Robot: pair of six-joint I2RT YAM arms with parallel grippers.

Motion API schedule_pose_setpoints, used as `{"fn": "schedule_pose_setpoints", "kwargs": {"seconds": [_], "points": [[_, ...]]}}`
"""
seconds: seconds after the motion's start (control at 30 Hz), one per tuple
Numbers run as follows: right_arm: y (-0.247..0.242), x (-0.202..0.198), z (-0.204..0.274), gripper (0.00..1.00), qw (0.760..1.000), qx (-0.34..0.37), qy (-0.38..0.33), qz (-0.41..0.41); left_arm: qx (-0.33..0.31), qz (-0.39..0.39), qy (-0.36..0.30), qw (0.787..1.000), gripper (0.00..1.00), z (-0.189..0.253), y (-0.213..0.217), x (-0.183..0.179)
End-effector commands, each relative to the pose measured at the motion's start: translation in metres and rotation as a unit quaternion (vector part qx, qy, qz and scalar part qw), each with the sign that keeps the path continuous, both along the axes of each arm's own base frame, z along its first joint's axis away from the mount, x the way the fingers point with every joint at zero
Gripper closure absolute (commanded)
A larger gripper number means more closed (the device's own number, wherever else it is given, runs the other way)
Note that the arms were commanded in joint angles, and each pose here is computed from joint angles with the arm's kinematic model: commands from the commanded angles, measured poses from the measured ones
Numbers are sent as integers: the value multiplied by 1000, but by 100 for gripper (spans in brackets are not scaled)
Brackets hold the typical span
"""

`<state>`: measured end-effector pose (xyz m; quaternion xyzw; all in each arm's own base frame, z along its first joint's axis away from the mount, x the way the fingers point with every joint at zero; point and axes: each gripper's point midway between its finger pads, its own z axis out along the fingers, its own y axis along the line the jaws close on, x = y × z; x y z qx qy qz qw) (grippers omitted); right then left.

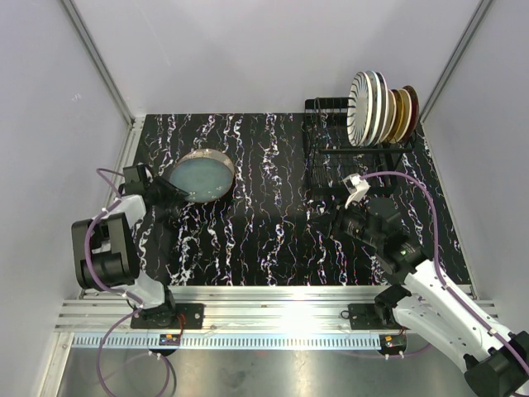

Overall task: Load the plates into the dish rack
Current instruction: Grab a plate with the left arm

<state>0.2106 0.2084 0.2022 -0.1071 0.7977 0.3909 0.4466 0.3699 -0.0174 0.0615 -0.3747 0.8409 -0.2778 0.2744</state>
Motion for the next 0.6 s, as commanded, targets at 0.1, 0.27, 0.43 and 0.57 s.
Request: {"fn": "schedule_pose_setpoints", "kwargs": {"seconds": [0.1,0.27,0.43,0.57], "points": [[2,2,13,65,1000,9,-19,-2,15,-17,-51,998,94,42,-1,3],[1,1,12,65,1000,7,-16,-3,17,-25,-70,997,100,61,-1,11],[1,1,14,64,1000,10,-16,-5,22,-34,-83,996,100,72,-2,14],[1,1,14,65,1000,10,-13,-4,37,-30,-107,993,100,90,2,18]]}}
